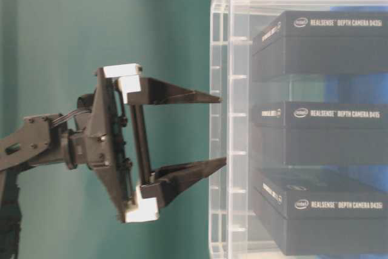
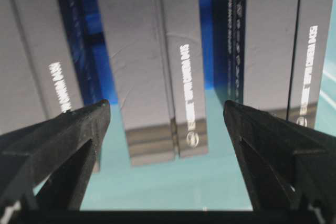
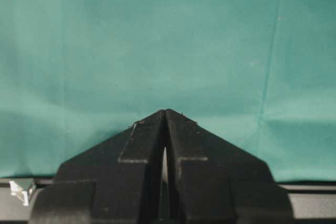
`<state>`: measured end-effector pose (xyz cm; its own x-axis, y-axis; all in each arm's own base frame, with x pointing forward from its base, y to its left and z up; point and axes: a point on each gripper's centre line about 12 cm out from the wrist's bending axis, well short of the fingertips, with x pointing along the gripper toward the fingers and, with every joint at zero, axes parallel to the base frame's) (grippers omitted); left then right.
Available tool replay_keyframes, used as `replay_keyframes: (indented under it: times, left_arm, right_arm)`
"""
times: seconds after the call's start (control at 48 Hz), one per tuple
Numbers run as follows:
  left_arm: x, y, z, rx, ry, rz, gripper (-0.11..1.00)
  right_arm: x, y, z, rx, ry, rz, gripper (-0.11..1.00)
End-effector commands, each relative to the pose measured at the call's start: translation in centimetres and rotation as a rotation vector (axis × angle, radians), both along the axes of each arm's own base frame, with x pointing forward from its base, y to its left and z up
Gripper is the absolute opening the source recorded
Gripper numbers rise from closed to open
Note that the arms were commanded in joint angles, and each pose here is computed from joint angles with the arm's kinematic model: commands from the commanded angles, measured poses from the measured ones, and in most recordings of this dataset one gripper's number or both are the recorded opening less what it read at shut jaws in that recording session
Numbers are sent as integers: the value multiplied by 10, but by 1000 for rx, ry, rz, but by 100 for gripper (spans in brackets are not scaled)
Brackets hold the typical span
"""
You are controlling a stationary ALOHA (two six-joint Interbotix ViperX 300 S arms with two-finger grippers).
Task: Take the box out of the case with the left arm.
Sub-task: 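Lower the left gripper around the middle black box and close it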
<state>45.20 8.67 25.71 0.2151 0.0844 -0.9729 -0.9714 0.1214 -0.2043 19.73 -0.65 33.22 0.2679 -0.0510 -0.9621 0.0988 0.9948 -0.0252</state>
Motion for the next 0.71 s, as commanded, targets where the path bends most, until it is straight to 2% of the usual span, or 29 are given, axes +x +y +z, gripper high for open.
replay_keyframes:
  times: [0.0, 0.417, 0.688]
  left_arm:
    - [3, 2, 5, 11, -34, -1, 85]
    - [0, 11, -15, 10, 10, 11, 85]
    - [2, 12, -24, 13, -8, 13, 85]
  right_arm:
    - [1, 0, 3, -2, -14, 0, 2]
    - [0, -3, 3, -22, -14, -1, 2]
    - [-1, -4, 3, -35, -14, -4, 2]
